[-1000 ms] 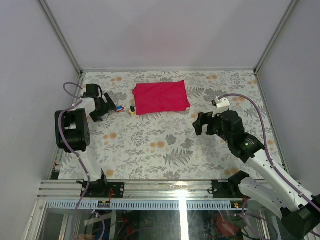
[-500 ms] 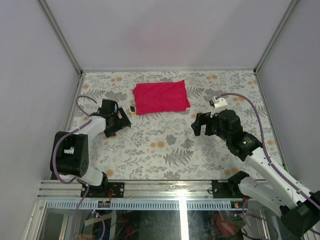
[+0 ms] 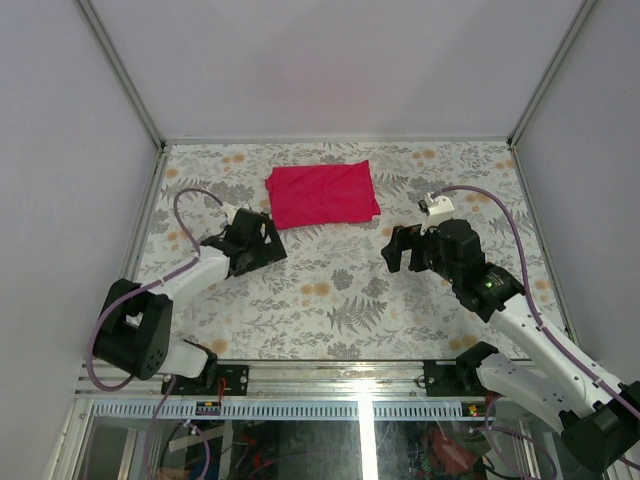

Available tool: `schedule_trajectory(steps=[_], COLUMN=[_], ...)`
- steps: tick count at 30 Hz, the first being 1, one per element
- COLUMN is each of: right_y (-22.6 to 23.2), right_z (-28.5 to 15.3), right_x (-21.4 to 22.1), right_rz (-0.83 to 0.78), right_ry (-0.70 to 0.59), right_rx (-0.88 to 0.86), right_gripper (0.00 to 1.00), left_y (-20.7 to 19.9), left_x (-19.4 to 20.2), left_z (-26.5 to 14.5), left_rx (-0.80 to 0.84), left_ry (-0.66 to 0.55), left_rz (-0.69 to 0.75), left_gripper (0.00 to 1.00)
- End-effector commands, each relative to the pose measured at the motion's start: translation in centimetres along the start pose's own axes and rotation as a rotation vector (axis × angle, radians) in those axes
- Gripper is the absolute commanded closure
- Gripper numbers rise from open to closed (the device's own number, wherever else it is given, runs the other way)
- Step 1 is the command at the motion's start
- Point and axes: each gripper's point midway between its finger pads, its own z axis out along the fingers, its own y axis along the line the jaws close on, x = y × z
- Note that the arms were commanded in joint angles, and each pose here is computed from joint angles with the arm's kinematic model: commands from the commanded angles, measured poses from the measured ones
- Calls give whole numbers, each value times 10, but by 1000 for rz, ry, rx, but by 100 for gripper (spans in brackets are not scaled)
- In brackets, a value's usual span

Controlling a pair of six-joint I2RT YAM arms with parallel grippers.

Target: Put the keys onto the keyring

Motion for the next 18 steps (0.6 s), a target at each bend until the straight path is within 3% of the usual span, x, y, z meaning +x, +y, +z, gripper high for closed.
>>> schedule_trajectory(steps=[1,8,18], right_y=[9,8,2], right_z=[-9,-10,-12], right_x=[-23,-24,-26], right_rz=[9,-4,-33], right_ry=[-54,-51,-54], right_rx=[-26,-21,14], right_gripper=[1,1,1], left_y=[13,68,99], left_x=[-64,-109,-106], left_z=[-12,9,39], left_rx=[-68,-150,-190], left_ry=[-168,-175,-100], left_rz=[-3,-127,-201], left_gripper=[0,0,0])
